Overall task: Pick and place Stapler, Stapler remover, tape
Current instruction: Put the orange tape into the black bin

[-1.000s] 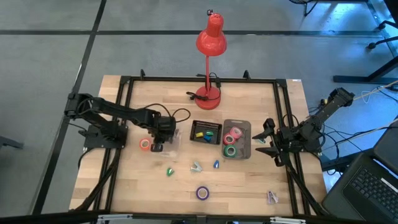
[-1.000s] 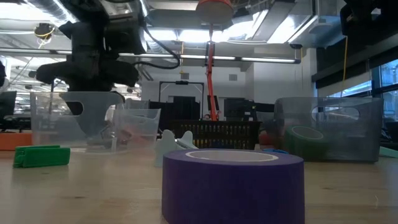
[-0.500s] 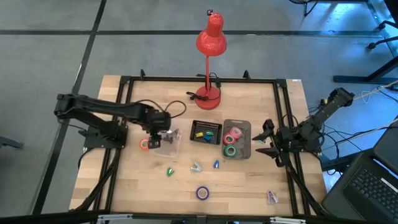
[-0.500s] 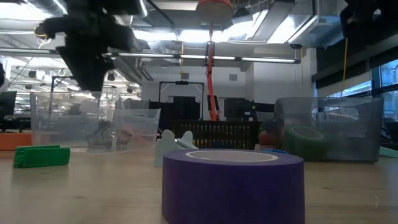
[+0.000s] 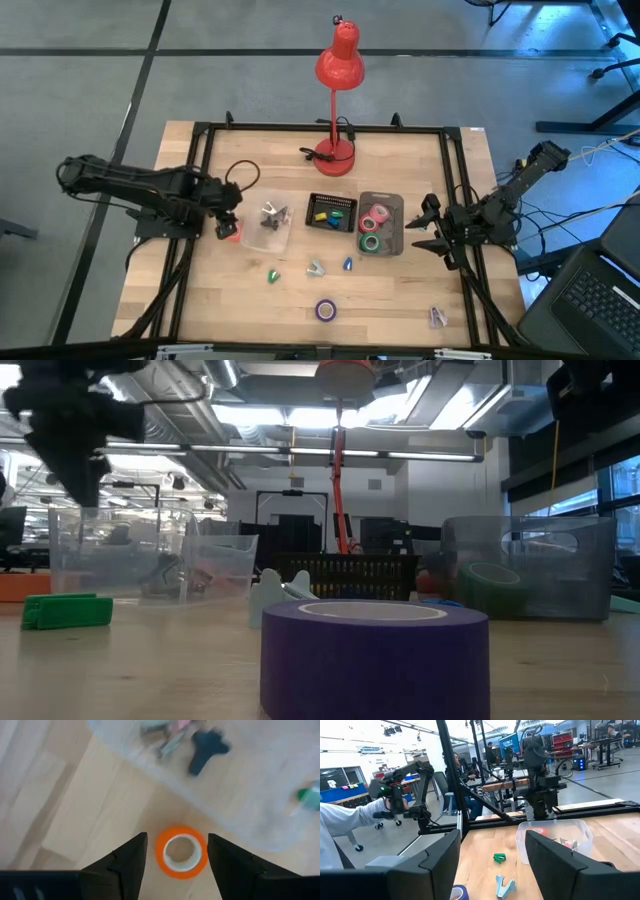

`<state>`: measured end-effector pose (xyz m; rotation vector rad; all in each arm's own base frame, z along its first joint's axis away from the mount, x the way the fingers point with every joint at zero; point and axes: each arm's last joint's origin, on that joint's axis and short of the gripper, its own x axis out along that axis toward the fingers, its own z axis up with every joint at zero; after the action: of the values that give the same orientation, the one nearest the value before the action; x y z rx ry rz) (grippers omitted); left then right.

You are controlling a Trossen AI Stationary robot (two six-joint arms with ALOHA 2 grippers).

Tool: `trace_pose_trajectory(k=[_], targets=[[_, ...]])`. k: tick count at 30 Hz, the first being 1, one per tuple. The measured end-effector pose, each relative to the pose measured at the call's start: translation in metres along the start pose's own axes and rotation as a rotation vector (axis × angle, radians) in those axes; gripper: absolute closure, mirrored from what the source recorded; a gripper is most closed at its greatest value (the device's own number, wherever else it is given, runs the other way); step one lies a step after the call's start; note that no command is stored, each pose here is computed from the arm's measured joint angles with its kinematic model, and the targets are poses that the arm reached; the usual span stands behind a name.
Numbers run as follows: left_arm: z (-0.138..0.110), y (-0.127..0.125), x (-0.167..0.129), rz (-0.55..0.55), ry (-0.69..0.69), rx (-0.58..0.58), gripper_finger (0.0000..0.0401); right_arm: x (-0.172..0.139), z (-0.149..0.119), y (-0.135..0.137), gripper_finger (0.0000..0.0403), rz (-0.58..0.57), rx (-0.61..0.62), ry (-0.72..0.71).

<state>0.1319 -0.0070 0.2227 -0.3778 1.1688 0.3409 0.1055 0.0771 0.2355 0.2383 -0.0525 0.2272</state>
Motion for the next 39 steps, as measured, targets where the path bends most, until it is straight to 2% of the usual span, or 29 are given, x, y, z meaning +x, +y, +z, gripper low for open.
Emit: trace_pose_trajectory(k=[7, 13, 21, 35, 39], targets=[[-0.021, 0.013, 0.024, 0.073, 0.060, -0.092, 0.0203, 0.005, -0.002, 0.003, 0.0178, -0.002, 0.021, 0.002], [-0.026, 0.019, 0.036, 0.122, 0.061, -0.203, 0.0203, 0.011, -0.006, 0.005, 0.0178, -0.016, 0.008, 0.010], [-0.031, 0.019, 0.050, 0.054, 0.072, -0.210, 0.0203, 0.015, -0.011, 0.005, 0.0178, -0.044, -0.005, 0.035], [-0.048, 0.023, 0.076, 0.012, 0.141, -0.252, 0.0203, 0.015, -0.009, 0.006, 0.0178, -0.041, 0.003, 0.020], [-0.049, 0.024, 0.078, 0.023, 0.147, -0.237, 0.0229, 0.015, -0.009, 0.006, 0.0178, -0.041, 0.003, 0.020]])
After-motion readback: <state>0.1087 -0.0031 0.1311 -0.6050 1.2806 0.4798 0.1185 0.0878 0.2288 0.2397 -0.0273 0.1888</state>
